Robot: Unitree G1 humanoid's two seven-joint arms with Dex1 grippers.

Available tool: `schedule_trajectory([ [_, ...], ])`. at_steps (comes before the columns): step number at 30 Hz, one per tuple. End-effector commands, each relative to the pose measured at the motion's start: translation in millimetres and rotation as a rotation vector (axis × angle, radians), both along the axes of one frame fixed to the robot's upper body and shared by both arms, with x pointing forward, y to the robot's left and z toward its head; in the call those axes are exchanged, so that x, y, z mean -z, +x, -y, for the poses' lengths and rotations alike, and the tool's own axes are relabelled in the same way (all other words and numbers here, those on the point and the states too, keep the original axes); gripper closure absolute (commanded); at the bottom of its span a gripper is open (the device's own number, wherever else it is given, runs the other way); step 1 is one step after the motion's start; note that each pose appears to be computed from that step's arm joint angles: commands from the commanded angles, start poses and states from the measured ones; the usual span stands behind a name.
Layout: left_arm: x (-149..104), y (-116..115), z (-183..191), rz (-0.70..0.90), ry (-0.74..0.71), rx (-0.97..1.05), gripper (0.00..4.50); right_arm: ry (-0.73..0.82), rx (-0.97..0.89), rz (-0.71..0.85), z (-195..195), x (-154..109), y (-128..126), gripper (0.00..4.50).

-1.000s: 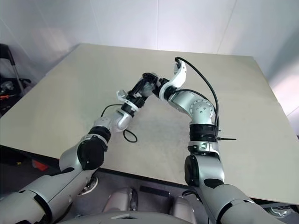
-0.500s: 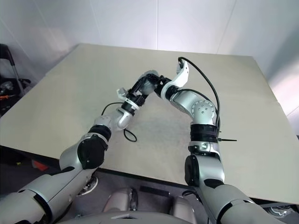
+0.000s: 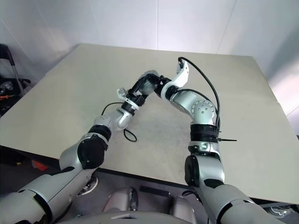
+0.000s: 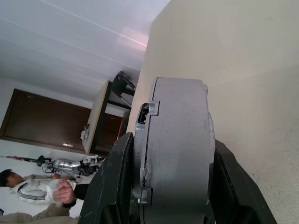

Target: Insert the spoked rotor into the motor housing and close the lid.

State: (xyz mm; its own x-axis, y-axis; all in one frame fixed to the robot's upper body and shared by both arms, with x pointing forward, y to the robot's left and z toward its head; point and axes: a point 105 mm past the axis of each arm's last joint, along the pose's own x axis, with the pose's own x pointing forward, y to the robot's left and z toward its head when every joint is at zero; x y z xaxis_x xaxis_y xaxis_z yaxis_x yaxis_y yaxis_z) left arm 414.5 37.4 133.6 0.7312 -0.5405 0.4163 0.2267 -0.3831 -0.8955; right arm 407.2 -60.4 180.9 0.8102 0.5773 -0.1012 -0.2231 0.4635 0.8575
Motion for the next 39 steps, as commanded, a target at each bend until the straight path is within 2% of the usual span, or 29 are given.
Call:
schedule_trajectory([
  [1, -13.8, 19.1, -63.6, 0.093, 0.117, -0.243, 2.21, -0.059, 0.23, 0.102, 59.0, -28.9, 11.8, 2.41],
  [2, -13.2, 19.0, -62.4, 0.097, 0.131, -0.242, 2.21, -0.059, 0.23, 0.102, 59.1, -28.9, 11.7, 2.41],
  [3, -12.0, 19.0, -60.6, 0.088, 0.135, -0.234, 1.49, -0.059, 0.23, 0.102, 59.1, -28.9, 11.7, 2.41],
  [5, -11.3, 18.9, -58.5, 0.076, 0.127, -0.221, 0.94, -0.059, 0.23, 0.102, 59.2, -28.9, 11.7, 2.41],
  [26, -7.1, 17.2, -55.3, 0.071, 0.137, -0.213, 0.94, -0.034, 0.228, 0.092, 58.4, -29.9, 11.5, 2.41],
  [33, 0.4, 10.6, -39.5, 0.051, 0.135, -0.135, 0.94, 0.149, 0.129, 0.146, 43.7, -68.4, 2.8, 2.41],
  [39, -6.0, 4.6, -31.2, 0.059, 0.054, -0.066, 0.94, 0.184, 0.077, 0.147, 35.7, -78.2, -3.3, 2.41],
])
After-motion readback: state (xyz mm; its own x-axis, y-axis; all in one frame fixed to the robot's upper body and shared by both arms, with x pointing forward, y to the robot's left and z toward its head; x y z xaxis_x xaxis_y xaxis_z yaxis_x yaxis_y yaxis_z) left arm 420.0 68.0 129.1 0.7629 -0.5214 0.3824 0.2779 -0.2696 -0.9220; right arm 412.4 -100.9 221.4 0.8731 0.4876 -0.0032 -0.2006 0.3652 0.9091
